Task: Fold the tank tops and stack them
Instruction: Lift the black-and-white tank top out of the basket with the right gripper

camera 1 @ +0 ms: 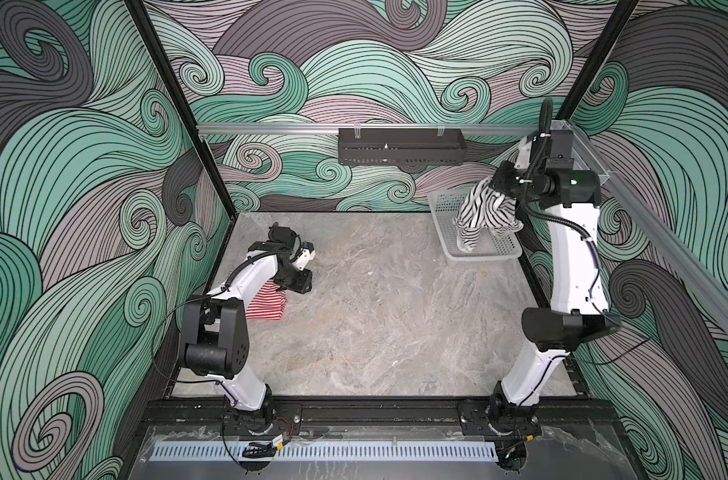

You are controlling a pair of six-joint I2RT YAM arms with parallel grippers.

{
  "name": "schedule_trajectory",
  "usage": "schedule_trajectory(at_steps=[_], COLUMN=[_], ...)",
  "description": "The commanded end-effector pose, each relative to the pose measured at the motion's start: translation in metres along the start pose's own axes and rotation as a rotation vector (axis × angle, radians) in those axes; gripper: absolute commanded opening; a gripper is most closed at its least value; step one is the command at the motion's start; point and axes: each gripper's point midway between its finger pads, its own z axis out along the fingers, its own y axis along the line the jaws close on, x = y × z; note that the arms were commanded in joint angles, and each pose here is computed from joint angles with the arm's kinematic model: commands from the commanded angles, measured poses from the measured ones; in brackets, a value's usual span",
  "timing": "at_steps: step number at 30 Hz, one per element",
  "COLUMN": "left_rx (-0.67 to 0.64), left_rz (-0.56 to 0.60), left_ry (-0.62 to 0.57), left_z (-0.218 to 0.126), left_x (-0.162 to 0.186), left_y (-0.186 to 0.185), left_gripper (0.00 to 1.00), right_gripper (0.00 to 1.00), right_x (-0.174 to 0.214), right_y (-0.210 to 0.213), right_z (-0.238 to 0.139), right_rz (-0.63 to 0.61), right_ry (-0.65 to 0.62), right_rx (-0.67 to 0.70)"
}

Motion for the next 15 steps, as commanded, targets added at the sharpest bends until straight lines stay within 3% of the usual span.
schedule_trajectory(at_steps=[1,4,7,15], left_rx=[-0.004,-0.008,-0.018,-0.118], left_rz=[0.005,0.008,0.009,-0.018], left_ry=[-0.048,-0.061,-0.076,-0.085], left_z=[-0.01,-0.012,-0.015,-0.018], left_x=[-0.015,-0.015,-0.016,-0.018], left_y=[-0.003,-0.003,-0.002,0.015], left_gripper=[0.4,0.4,0.4,0.4], right_gripper=[0.0,0.0,0.0,0.0], right_x=[-0.012,-0.01,0.005,0.063], right_y=[0.052,0.097,0.136,0.238], right_z=[-0.048,-0.075,-0.075,-0.002], right_rz=[-0.024,-0.007,0.017,0.034], right_ry=[-0.07,-0.076,-0.026,0.146], right_rx=[-0.175,-0.371,-0.517,-0.706])
